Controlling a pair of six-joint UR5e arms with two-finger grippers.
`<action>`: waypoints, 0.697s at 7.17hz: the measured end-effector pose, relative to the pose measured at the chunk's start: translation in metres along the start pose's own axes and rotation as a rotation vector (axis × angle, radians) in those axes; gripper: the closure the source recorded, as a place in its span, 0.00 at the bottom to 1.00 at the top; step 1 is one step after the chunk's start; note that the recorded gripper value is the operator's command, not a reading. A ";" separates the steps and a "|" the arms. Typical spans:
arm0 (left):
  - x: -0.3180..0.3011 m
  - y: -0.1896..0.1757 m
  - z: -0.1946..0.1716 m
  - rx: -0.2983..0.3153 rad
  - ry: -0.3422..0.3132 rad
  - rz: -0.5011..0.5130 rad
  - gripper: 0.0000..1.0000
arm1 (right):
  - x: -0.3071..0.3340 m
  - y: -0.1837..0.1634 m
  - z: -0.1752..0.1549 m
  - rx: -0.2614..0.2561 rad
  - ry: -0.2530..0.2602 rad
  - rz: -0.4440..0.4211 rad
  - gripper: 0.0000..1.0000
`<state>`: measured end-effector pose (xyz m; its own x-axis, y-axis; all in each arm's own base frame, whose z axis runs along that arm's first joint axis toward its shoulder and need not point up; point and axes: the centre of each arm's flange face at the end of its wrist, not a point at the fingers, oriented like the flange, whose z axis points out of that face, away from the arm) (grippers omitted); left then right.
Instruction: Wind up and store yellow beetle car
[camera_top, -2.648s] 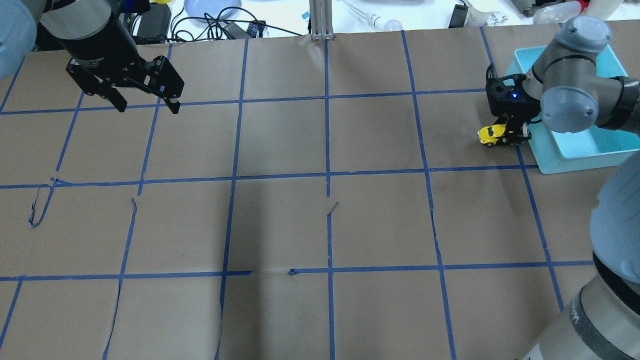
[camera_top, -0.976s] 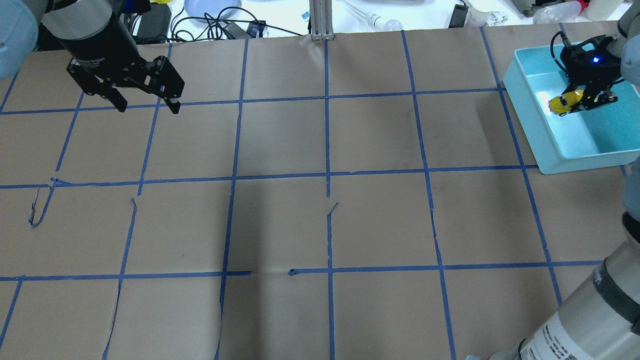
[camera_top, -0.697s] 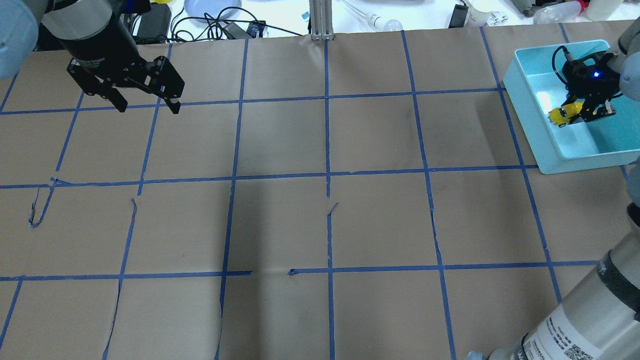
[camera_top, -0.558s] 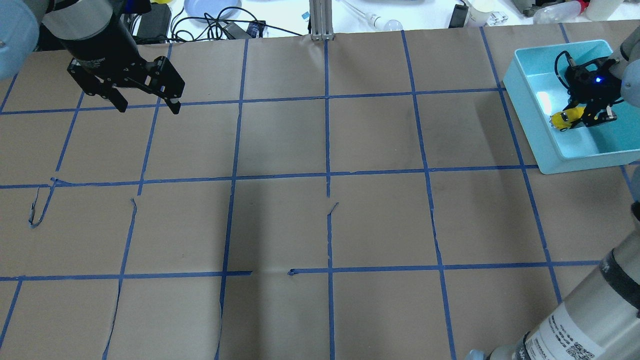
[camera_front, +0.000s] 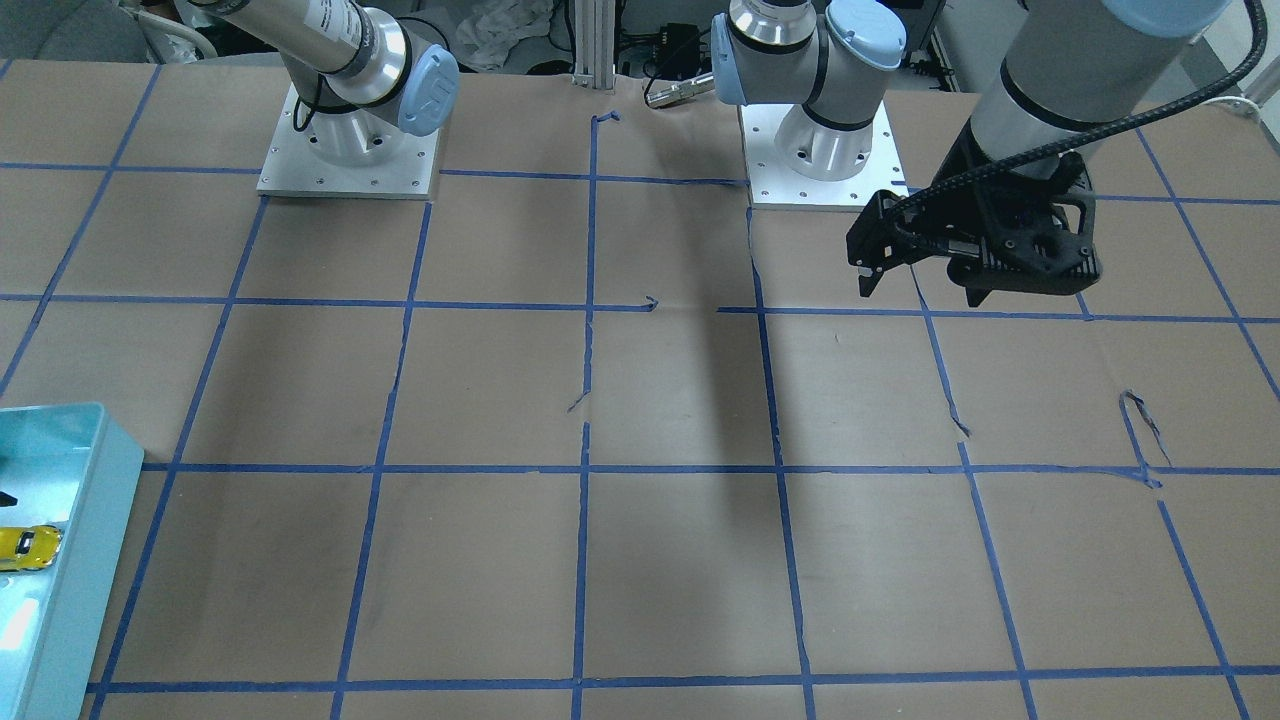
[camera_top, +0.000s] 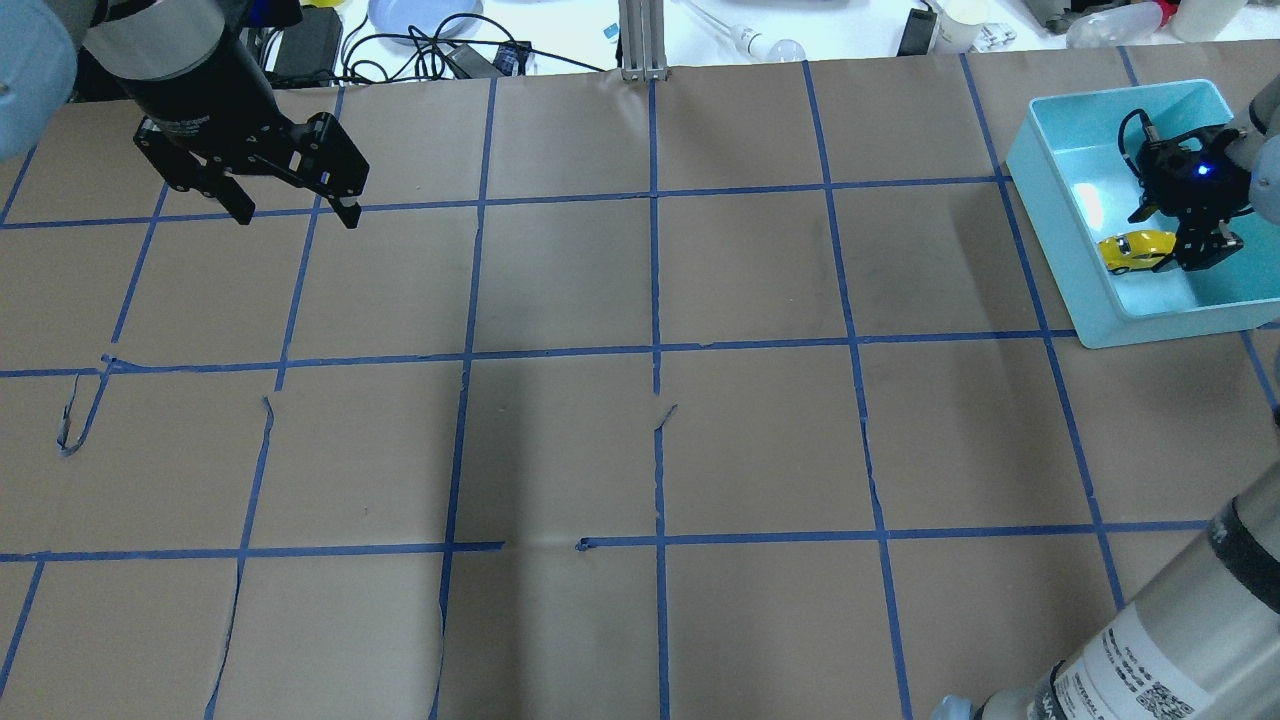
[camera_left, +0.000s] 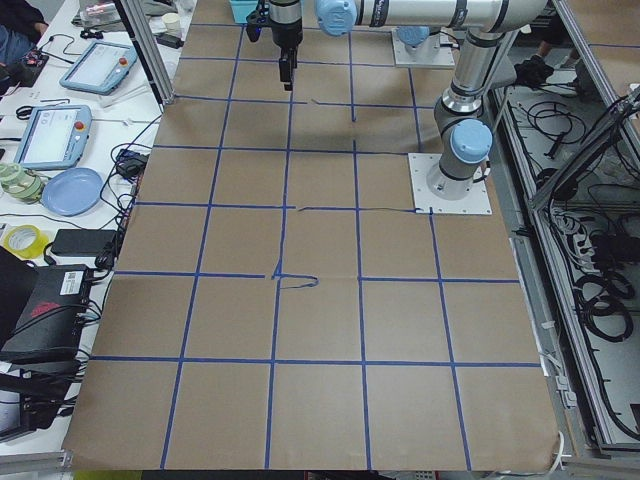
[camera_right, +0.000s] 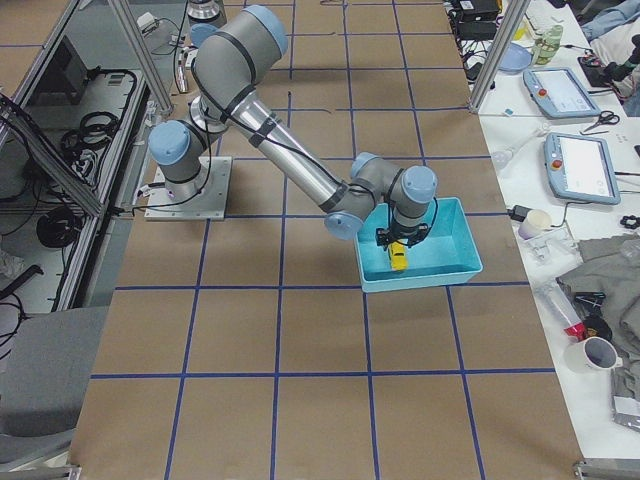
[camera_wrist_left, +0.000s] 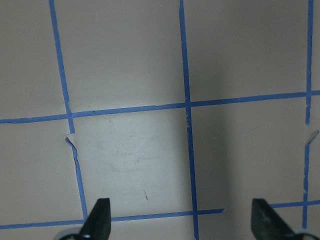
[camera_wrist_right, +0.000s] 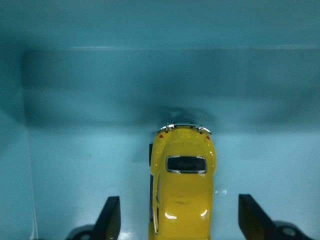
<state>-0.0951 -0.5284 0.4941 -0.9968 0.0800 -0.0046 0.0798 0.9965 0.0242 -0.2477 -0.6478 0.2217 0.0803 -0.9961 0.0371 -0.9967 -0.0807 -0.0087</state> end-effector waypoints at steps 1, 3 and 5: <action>-0.001 0.000 -0.001 0.001 0.000 -0.002 0.00 | -0.005 -0.008 -0.028 0.004 -0.005 0.047 0.00; -0.002 0.000 -0.001 0.001 0.000 -0.004 0.00 | -0.025 -0.059 -0.120 0.032 -0.026 0.233 0.00; -0.003 0.001 -0.001 0.001 0.000 -0.005 0.00 | -0.029 -0.152 -0.171 0.072 -0.058 0.471 0.00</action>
<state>-0.0925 -0.5281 0.4948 -0.9972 0.0750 -0.0051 0.0748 0.9969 0.0233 -0.1003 -0.6001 0.3929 -0.3772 -0.9251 -0.0430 -0.9217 0.3795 -0.0806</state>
